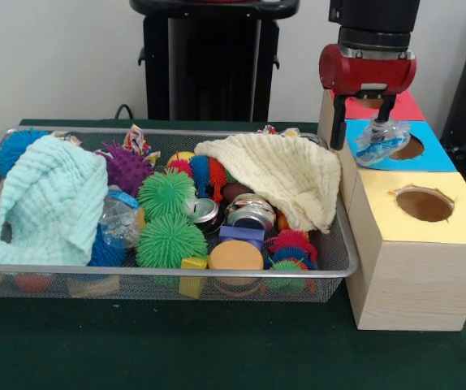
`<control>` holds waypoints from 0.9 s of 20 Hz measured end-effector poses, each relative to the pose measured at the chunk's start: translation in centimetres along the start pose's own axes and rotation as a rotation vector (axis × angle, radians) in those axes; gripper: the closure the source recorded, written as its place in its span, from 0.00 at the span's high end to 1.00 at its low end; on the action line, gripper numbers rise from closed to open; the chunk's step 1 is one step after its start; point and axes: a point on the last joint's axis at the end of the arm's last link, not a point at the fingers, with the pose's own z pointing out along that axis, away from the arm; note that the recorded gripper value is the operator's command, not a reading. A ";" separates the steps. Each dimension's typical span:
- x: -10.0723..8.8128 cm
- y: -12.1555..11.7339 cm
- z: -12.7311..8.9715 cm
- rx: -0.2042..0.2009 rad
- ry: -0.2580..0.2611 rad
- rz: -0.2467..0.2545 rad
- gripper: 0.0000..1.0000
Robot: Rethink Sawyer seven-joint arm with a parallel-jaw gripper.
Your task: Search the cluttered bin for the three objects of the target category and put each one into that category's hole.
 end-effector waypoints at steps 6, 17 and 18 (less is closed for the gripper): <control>0.7 2.0 -0.1 -0.047 0.089 -0.020 1.00; 0.4 6.2 0.5 -0.129 0.116 -0.067 1.00; 0.5 6.5 0.9 -0.134 0.122 -0.070 1.00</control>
